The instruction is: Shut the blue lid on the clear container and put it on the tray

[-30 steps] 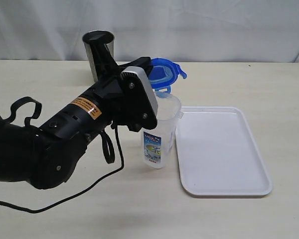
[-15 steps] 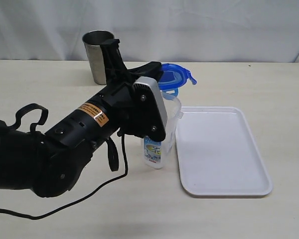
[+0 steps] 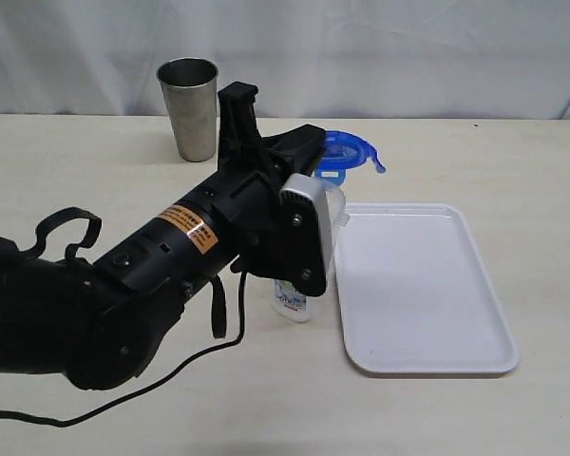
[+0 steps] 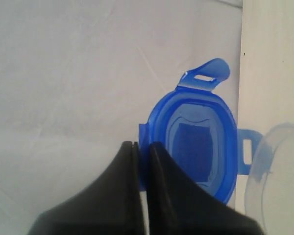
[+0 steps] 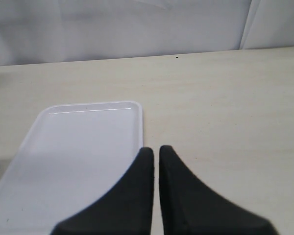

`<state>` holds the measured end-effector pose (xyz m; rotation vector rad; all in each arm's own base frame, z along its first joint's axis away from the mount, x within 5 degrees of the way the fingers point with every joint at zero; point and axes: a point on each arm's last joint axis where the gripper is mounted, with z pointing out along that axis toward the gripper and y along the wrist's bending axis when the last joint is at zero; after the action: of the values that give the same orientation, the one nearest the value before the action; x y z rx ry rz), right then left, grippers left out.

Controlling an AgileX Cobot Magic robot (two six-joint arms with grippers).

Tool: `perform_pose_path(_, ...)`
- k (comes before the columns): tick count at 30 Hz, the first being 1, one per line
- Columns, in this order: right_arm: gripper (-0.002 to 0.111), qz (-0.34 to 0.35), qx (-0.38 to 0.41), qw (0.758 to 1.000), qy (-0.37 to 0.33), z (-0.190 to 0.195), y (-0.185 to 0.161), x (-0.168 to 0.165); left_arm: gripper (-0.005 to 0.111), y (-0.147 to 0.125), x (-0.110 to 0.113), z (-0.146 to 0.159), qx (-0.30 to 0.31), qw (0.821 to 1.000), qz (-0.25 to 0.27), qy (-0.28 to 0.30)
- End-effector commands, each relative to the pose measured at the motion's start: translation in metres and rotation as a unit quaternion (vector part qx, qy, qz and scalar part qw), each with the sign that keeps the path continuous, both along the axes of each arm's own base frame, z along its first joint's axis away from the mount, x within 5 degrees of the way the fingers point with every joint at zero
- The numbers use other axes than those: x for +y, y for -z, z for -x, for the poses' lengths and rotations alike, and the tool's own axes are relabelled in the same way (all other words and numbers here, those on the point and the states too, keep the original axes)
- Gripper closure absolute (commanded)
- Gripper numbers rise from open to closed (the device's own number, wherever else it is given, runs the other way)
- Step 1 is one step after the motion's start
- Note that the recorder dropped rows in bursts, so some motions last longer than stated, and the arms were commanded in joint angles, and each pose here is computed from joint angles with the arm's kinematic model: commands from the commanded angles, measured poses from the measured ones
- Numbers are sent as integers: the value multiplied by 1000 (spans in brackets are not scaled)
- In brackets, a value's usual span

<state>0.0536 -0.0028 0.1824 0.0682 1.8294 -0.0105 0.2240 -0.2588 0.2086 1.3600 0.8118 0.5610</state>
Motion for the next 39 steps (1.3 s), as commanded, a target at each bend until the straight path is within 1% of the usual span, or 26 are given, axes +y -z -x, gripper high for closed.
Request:
perform_pose_path(1,104,1,-3,1000,-1,0,0,0,107,-2,-1,3,-5,1000,5,-4)
perform_pose_path(6,104,1,-3,1000,-1,0,0,0,107,-1,0,2,-4,1000,-3,-22)
perform_pose_path(15,104,1,-3,1000,-1,0,0,0,107,-1,1,2,-5,1000,-3,-22)
perform_pose_path(23,104,1,-3,1000,-1,0,0,0,107,-1,-1,3,-12,1000,-9,-14)
perform_pose_path(28,104,1,-3,1000,-1,0,0,0,107,-1,-1,3,-25,999,-25,-14)
perform_pose_path(39,104,1,-3,1000,-1,0,0,0,107,-2,-8,12,-27,999,-25,-3)
